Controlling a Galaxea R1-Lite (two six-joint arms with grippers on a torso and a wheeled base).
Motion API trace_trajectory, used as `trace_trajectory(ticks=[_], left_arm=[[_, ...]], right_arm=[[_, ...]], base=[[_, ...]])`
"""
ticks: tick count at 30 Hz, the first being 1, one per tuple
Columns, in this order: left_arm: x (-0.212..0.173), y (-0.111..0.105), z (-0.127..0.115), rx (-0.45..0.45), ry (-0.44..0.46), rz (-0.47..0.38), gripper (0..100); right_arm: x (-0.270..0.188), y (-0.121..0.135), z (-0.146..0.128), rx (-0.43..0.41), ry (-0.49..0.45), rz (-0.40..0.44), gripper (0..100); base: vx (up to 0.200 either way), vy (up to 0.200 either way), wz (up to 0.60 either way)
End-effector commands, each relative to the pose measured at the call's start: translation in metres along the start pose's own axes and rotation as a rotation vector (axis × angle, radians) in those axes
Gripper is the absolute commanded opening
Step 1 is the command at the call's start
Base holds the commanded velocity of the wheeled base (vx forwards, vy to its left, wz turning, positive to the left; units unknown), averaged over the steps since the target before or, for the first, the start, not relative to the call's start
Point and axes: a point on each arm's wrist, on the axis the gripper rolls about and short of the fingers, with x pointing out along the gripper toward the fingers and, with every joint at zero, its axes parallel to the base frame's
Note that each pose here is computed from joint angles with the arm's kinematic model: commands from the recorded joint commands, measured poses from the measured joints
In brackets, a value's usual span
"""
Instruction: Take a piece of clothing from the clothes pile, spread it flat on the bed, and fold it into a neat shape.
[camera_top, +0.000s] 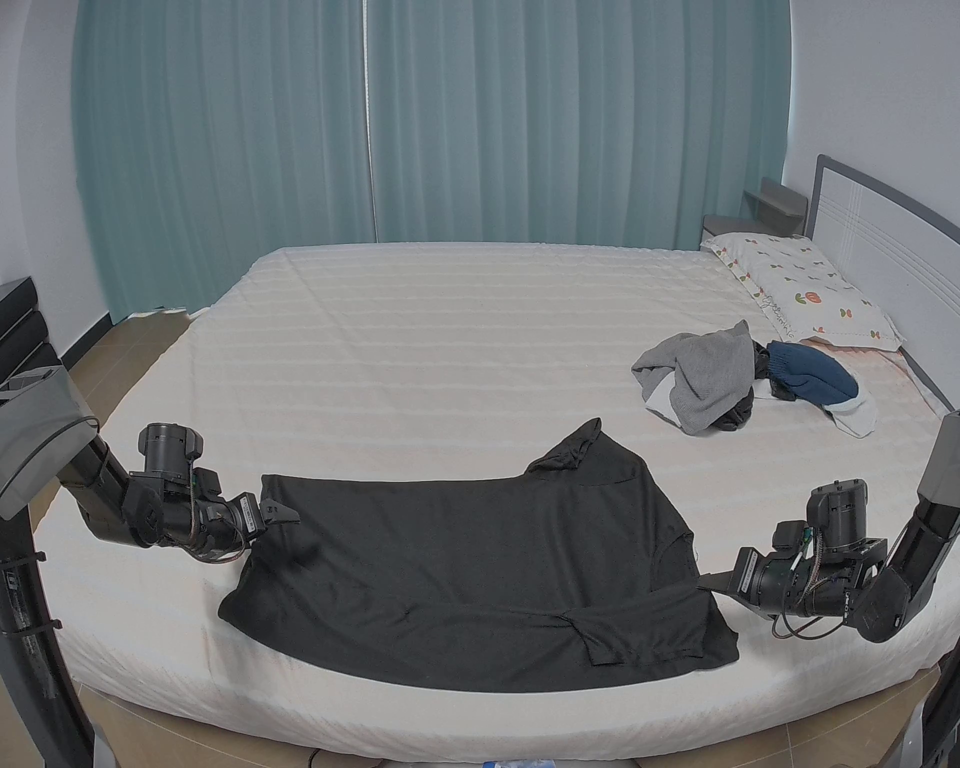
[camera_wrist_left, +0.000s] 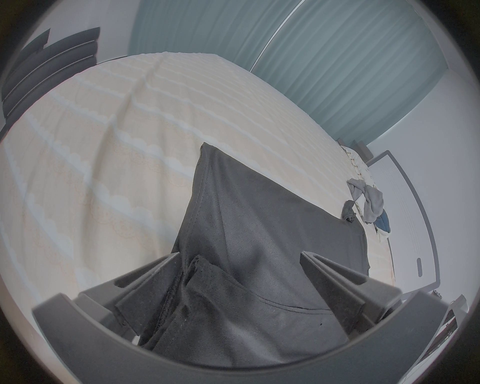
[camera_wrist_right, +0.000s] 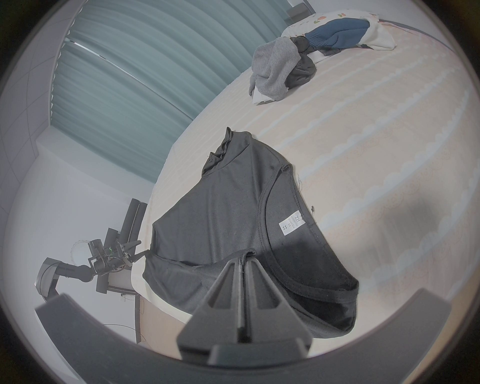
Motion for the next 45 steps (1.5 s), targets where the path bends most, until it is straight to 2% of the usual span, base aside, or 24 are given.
trace_trajectory(ticks=[1, 5, 6, 9, 15, 26, 34, 45], left_arm=[[0.005, 0.002, -0.003, -0.004, 0.017, 0.005, 100], [0.009, 0.002, -0.005, -0.005, 0.025, 0.010, 100], [0.009, 0.002, -0.005, -0.005, 0.025, 0.010, 0], [0.009, 0.004, -0.008, -0.003, 0.035, 0.018, 0], [0.001, 0.014, -0.010, 0.043, 0.018, 0.109, 0], [-0.032, 0.005, -0.008, 0.051, -0.042, 0.122, 0], [-0.055, 0.006, -0.020, 0.039, -0.053, 0.150, 0], [-0.096, 0.003, -0.039, 0.023, -0.077, 0.145, 0]], right_arm=[[0.000, 0.000, 0.000, 0.001, 0.001, 0.000, 0], [0.000, 0.000, 0.000, 0.001, 0.001, 0.000, 0], [0.000, 0.000, 0.000, 0.001, 0.001, 0.000, 0], [0.000, -0.001, 0.000, 0.003, 0.000, -0.002, 0], [0.001, -0.004, 0.001, 0.012, -0.001, -0.010, 0], [-0.007, 0.001, 0.006, 0.003, -0.034, 0.009, 0], [-0.030, 0.013, 0.008, -0.019, -0.087, 0.047, 0], [-0.052, 0.014, -0.004, -0.023, -0.097, 0.047, 0]], base=[[0.000, 0.000, 0.00], [0.000, 0.000, 0.00], [0.000, 0.000, 0.00], [0.000, 0.000, 0.00], [0.000, 0.000, 0.00], [0.000, 0.000, 0.00], [0.000, 0.000, 0.00], [0.000, 0.000, 0.00]])
